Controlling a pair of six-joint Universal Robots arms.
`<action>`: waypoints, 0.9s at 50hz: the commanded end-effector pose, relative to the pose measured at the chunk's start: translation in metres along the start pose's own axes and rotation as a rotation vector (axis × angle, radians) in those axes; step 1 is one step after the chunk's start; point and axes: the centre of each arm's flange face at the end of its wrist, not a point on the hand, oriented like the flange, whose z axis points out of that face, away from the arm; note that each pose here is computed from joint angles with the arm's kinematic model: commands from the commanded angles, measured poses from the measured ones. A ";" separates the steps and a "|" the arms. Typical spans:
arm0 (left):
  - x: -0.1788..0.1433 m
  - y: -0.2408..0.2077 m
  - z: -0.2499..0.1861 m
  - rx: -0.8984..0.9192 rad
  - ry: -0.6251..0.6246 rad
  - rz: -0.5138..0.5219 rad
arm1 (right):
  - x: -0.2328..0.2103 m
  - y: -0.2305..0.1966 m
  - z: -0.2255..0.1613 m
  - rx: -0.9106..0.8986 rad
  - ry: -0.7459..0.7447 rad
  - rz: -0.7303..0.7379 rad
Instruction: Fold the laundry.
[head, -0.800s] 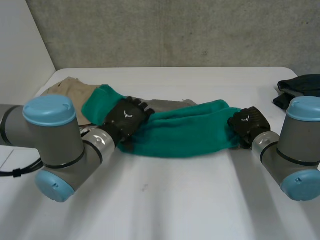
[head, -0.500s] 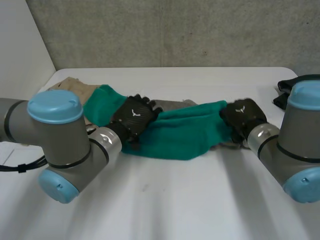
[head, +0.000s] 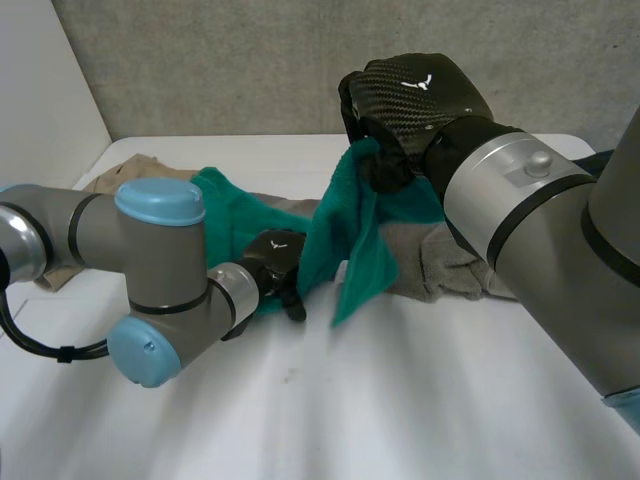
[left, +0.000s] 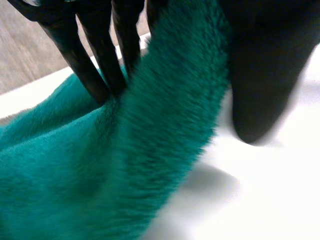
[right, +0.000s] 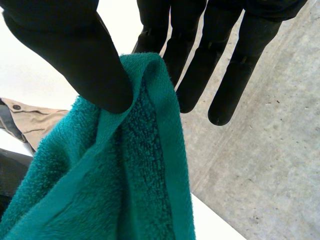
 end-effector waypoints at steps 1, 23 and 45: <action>-0.028 -0.037 -0.009 0.060 -0.094 -0.113 | 0.010 0.013 0.008 -0.030 0.042 -0.005; -0.272 -0.169 -0.060 0.468 -0.872 0.206 | 0.060 0.147 0.031 -0.392 0.123 -0.145; -0.243 -0.081 -0.043 0.131 -0.725 0.185 | 0.074 0.243 0.109 -0.442 0.157 -0.451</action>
